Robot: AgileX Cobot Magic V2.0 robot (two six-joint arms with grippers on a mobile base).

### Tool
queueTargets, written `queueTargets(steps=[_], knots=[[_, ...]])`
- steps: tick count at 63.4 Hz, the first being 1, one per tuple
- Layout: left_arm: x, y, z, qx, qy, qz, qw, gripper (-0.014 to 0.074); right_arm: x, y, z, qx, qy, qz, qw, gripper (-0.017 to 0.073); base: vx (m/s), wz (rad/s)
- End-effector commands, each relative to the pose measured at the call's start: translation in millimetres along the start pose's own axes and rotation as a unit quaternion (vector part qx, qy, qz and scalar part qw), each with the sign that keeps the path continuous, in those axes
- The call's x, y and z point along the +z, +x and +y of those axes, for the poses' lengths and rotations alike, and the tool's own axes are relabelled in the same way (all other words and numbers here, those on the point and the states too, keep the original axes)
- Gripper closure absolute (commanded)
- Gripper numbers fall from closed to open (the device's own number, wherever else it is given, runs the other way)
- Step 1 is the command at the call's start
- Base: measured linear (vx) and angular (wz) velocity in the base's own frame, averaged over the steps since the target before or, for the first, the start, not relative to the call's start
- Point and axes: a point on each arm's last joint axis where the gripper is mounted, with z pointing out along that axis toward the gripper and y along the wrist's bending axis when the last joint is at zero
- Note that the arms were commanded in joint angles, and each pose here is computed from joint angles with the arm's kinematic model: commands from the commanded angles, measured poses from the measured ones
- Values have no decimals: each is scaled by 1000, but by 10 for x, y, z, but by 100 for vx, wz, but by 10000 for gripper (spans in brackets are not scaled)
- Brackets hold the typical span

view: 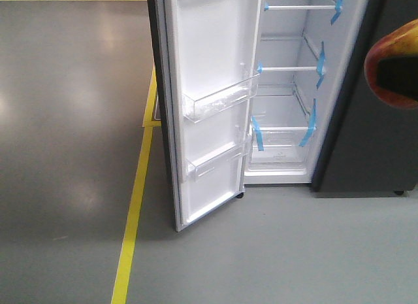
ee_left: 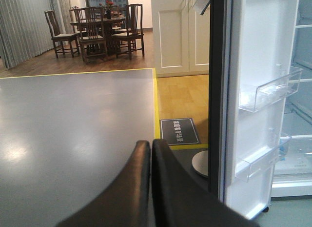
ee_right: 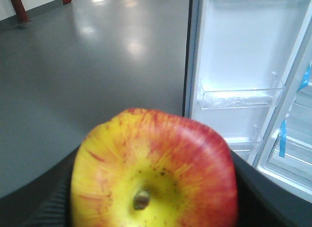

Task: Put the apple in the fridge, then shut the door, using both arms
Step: 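Approach the refrigerator door and bring the apple above the upper door bin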

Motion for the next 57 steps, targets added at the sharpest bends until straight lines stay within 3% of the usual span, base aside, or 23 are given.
queueTargets(steps=[1,57], knots=[[0,-5,5,-8,-3,-35,999,600,-67,-123,23,2,7,-49,999,566,18,5],[0,-5,5,-8,-3,-35,999,600,-67,-123,23,2,7,-49,999,566,15,1]])
